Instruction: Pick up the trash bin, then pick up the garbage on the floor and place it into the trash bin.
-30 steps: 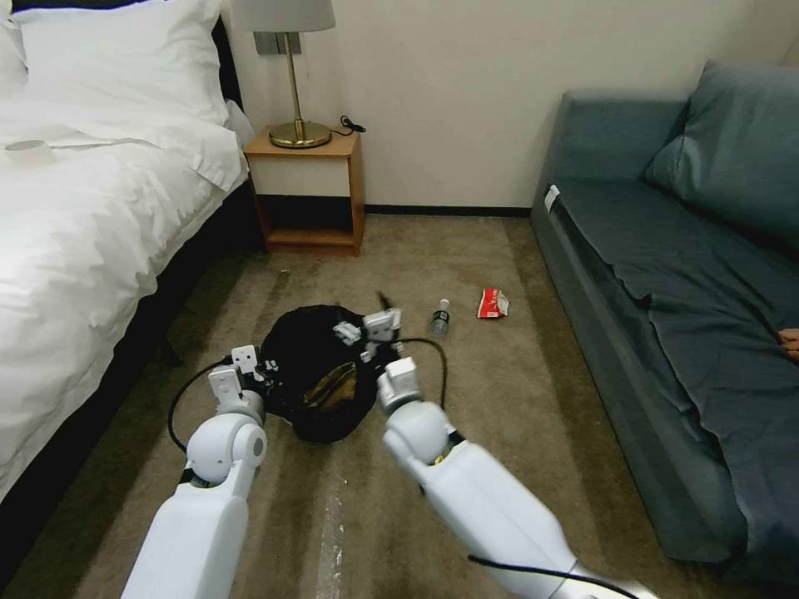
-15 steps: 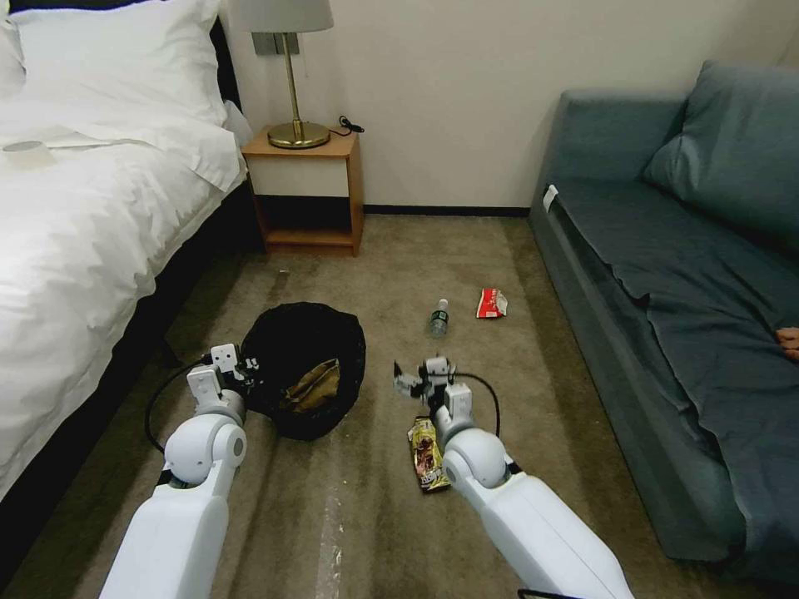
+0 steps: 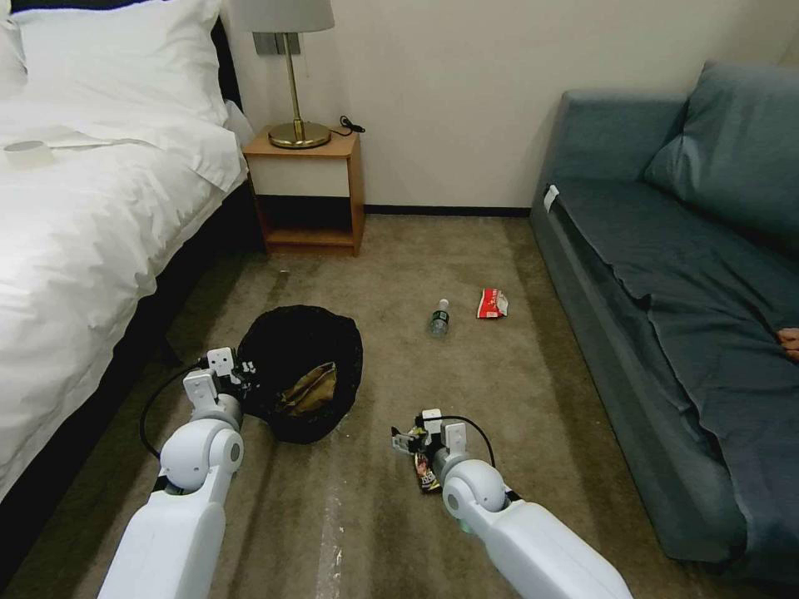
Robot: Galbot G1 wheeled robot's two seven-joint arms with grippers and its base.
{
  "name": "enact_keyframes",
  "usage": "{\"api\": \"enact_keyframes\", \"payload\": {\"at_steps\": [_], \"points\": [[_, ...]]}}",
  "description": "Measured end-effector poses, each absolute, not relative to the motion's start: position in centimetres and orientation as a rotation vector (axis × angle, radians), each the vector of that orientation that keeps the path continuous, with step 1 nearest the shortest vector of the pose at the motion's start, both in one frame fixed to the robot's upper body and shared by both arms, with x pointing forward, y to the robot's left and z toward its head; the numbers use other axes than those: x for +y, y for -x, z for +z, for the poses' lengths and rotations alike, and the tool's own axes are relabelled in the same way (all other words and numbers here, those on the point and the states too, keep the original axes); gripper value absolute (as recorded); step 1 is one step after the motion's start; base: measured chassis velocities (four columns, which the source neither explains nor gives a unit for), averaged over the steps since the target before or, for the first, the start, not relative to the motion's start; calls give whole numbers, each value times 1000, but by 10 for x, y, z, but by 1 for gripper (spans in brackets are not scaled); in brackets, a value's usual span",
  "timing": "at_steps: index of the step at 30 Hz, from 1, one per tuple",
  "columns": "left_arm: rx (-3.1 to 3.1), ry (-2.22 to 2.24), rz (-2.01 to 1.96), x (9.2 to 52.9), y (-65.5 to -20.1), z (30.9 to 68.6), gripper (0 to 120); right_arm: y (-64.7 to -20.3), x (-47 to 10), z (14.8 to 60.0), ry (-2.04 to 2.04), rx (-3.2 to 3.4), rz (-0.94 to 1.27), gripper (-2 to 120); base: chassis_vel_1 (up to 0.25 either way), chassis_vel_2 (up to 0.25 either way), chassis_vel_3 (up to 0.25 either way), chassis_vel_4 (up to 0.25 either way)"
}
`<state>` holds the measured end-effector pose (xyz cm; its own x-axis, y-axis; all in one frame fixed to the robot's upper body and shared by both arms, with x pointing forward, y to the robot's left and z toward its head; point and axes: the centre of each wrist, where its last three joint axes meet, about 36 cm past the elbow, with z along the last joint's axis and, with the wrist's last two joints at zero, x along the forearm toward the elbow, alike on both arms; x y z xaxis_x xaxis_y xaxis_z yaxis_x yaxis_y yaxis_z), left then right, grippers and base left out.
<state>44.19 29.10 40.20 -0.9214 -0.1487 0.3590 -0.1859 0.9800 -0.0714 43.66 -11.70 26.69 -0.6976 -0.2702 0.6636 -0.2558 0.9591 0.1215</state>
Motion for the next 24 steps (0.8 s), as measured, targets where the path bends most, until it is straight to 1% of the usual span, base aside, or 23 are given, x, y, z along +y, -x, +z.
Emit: {"api": "enact_keyframes", "payload": {"at_steps": [3, 10, 17, 24], "points": [[-2767, -240, 150, 289, -441, 401, 3, -438, -120, 263, -360, -2361, -8, 100, 0, 0, 0, 0], [-2770, -231, 145, 282, -437, 401, 3, -442, -127, 239, -351, -2307, 51, 100, 0, 0, 0, 0], [-2771, -244, 131, 283, -430, 404, 3, -438, -130, 212, -345, -2281, 117, 100, 0, 0, 0, 0], [-2762, -258, 112, 290, -424, 401, 3, -433, -135, 196, -335, -2268, 149, 100, 0, 0, 0, 0]]}}
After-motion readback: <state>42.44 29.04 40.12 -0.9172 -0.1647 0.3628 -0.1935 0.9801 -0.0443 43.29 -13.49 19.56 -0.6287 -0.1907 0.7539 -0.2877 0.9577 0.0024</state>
